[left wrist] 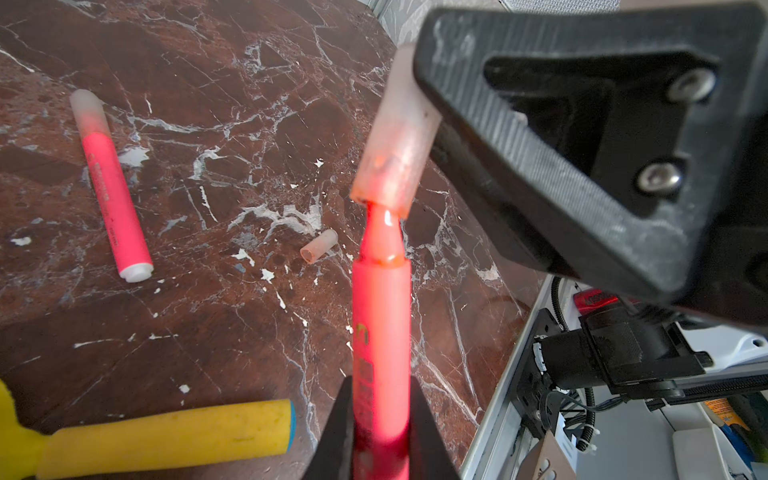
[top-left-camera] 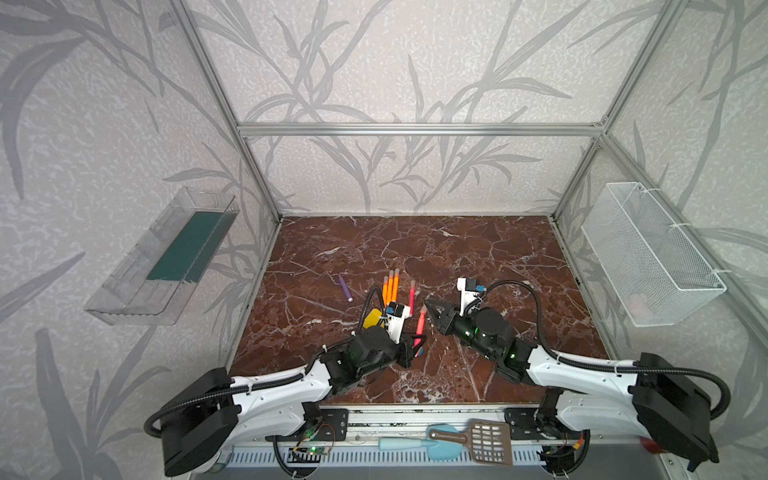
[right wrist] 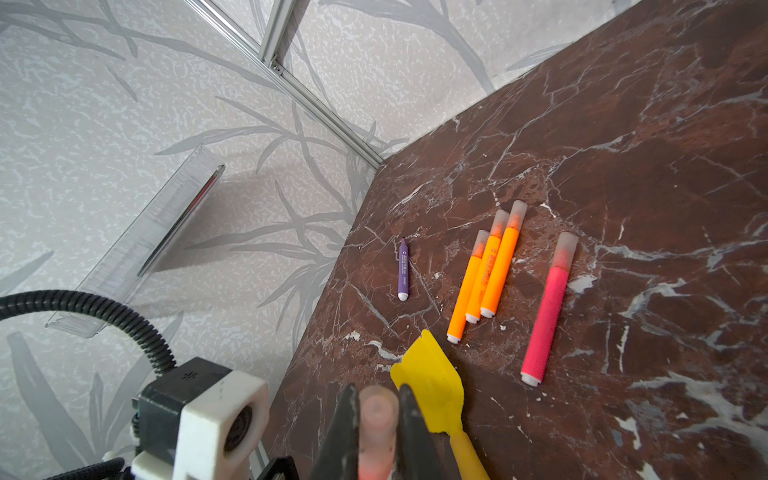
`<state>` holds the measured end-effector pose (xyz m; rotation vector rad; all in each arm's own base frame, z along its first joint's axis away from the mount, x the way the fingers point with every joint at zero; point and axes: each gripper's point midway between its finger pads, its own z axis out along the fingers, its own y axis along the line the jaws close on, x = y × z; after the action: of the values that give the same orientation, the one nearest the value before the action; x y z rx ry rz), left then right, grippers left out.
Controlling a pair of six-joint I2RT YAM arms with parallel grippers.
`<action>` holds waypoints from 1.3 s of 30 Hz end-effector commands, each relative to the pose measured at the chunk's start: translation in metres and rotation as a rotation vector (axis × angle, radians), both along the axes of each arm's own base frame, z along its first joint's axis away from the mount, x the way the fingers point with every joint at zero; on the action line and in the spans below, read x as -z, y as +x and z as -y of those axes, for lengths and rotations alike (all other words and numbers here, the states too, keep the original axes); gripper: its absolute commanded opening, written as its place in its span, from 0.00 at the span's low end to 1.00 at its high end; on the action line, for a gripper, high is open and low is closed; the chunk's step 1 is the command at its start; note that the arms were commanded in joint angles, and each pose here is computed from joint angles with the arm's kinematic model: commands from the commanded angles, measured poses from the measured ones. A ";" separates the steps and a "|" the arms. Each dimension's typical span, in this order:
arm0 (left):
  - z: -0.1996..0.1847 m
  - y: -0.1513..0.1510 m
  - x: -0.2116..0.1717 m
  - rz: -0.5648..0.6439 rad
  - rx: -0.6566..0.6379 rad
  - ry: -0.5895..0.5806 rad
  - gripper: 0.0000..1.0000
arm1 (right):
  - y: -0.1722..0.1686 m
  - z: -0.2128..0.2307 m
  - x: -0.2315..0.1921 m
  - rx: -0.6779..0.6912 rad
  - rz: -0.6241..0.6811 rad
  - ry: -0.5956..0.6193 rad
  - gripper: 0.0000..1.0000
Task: Insert the pens into the pen caps
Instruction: 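Lower the held cap onto the pink marker tip with the right gripper, then push the cap down onto the marker with the right gripper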
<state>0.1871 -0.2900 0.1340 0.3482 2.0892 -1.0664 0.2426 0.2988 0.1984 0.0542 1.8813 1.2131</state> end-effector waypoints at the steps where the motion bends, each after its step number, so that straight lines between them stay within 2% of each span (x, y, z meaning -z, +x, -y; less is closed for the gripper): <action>1: 0.005 0.012 -0.023 0.051 -0.027 -0.053 0.00 | -0.012 -0.017 0.003 -0.083 -0.023 -0.027 0.00; 7: 0.005 0.008 -0.029 0.071 -0.006 -0.066 0.00 | -0.007 -0.030 0.018 -0.110 -0.066 -0.102 0.00; 13: -0.001 0.007 -0.031 0.086 -0.016 -0.070 0.00 | -0.003 -0.031 0.026 -0.138 -0.099 -0.121 0.00; 16: -0.004 0.007 -0.032 0.090 -0.026 -0.073 0.00 | -0.008 -0.032 0.025 -0.169 -0.104 -0.132 0.08; 20: -0.008 0.007 -0.033 0.097 -0.039 -0.077 0.00 | -0.009 -0.022 0.033 -0.143 -0.116 -0.171 0.23; 32: -0.016 0.005 -0.034 0.105 -0.055 -0.075 0.00 | -0.008 0.012 0.028 -0.031 -0.079 -0.204 0.30; 39: -0.015 0.006 -0.035 0.109 -0.056 -0.075 0.00 | -0.015 0.020 0.015 -0.039 -0.048 -0.183 0.34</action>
<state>0.1887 -0.2752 0.1582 0.3173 1.9926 -1.0645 0.2279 0.2857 0.1846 -0.0446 2.0386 1.1055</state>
